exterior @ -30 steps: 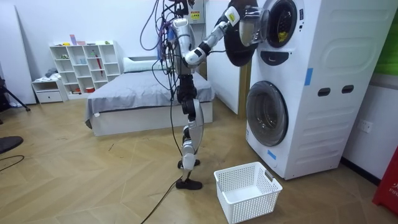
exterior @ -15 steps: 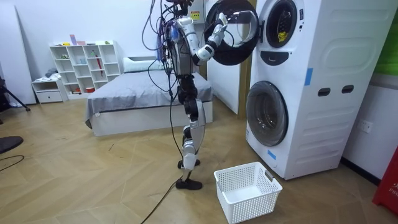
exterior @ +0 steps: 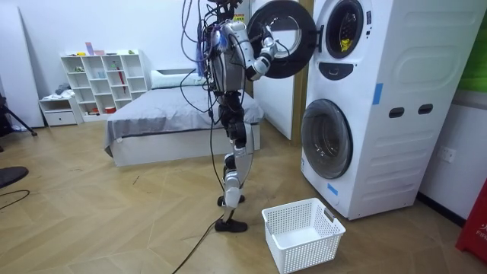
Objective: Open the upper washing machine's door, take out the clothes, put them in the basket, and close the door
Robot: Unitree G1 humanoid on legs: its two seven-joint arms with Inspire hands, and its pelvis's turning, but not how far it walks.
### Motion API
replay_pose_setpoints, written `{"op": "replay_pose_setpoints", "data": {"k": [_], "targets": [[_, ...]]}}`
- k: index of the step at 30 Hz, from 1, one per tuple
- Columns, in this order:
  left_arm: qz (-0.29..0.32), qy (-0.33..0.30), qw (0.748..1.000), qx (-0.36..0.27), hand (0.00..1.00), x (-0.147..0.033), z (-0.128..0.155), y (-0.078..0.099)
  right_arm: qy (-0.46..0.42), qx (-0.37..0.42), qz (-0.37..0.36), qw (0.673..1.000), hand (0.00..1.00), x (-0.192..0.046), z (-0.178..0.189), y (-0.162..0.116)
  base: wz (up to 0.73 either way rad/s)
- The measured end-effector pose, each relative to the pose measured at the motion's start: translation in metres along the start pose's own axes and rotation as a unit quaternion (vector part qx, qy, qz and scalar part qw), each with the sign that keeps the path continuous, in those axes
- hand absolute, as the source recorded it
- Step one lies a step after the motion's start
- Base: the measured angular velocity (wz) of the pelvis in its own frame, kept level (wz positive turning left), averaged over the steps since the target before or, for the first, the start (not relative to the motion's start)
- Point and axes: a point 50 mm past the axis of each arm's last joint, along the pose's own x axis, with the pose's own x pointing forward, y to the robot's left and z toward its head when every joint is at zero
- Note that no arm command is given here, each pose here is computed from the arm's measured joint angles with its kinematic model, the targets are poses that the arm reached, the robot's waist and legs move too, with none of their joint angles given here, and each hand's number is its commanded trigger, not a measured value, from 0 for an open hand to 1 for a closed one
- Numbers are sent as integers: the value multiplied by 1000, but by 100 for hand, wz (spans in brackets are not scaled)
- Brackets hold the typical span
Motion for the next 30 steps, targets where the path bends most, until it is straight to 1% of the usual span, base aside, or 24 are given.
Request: {"op": "replay_pose_setpoints", "data": {"k": [5, 8, 11, 13, 17, 19, 24, 30], "targets": [[2, 0, 1000, -1, 0, 0, -1, 0, 4, -13, -8, 1000, 0, -1, 0, -3, 5], [10, 4, 1000, -2, 0, -1, -4, 0, 4, -33, -34, 999, 0, -4, 4, -10, 0], [24, 4, 1000, -4, 0, -1, -6, 1, 6, -55, -76, 996, 0, -9, 10, -22, 1], [34, 1, 999, -9, 0, -2, -6, 0, 4, -70, -128, 989, 0, -19, 15, -32, -2], [37, 8, 999, -19, 0, -3, -10, -4, 9, -83, -191, 978, 0, -28, 16, -47, -2], [40, 2, 999, -24, 0, -3, -6, -6, 17, -88, -233, 968, 0, -39, 16, -54, -7], [38, 0, 999, -29, 0, -4, -5, -11, 49, -90, -280, 955, 0, -51, 4, -65, -10], [40, -7, 999, -29, 0, -3, 1, -10, 67, -104, -318, 940, 0, -54, -2, -70, -13]]}}
